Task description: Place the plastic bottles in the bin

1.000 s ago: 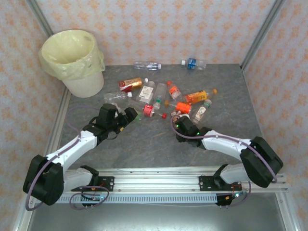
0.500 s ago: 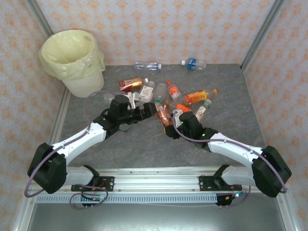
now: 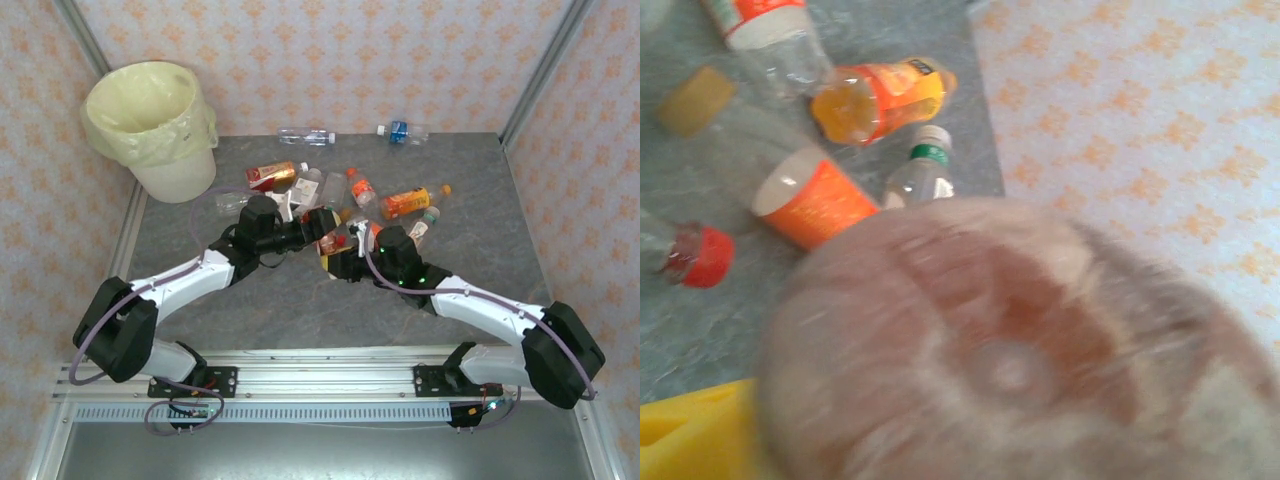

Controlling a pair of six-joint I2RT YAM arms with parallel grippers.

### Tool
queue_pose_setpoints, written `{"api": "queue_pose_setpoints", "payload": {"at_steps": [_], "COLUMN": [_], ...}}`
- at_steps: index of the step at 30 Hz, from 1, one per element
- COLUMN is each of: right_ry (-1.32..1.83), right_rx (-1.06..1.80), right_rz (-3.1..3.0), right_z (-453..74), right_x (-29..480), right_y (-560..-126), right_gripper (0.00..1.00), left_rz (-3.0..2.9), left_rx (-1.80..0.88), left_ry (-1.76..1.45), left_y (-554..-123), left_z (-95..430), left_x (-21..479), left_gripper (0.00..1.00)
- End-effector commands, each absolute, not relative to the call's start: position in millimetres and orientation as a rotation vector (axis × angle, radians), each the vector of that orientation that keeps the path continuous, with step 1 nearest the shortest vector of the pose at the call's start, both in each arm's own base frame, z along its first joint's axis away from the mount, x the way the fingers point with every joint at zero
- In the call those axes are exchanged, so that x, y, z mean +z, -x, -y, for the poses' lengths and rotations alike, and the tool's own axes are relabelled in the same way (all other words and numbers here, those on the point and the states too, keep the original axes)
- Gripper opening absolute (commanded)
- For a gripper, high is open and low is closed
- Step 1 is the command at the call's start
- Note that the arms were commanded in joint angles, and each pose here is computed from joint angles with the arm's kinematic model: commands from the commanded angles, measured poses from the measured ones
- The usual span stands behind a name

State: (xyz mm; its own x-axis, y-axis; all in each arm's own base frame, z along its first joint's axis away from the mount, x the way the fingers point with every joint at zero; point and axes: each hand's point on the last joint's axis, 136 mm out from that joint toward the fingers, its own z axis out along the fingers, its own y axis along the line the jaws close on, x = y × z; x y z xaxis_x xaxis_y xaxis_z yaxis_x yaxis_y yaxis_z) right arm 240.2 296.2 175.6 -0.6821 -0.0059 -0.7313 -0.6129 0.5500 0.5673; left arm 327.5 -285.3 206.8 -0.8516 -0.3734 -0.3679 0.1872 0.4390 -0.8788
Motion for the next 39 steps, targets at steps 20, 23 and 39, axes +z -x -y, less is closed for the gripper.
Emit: {"api": "queue_pose_setpoints", "payload": {"at_steps": [20, 23, 39], "right_ry": [0.46, 0.414, -0.376], "right_rx": [1.145, 1.085, 0.512], "right_rz": [-2.015, -2.014, -1.986], "right_z": [-295, -286, -160], "right_x": [203, 203, 160], "right_y": [-243, -249, -307], "right_gripper": [0.71, 0.92, 0.99], "left_rz": [-2.106, -2.136, -2.093], "left_rx": [-1.237, -1.112, -0.14], "left_ry": [0.245, 0.333, 0.598], "left_y": [-341, -350, -392], "left_z": [261, 246, 122], "left_x": [212, 201, 237], "left_gripper": [0.58, 0.58, 0.55]}}
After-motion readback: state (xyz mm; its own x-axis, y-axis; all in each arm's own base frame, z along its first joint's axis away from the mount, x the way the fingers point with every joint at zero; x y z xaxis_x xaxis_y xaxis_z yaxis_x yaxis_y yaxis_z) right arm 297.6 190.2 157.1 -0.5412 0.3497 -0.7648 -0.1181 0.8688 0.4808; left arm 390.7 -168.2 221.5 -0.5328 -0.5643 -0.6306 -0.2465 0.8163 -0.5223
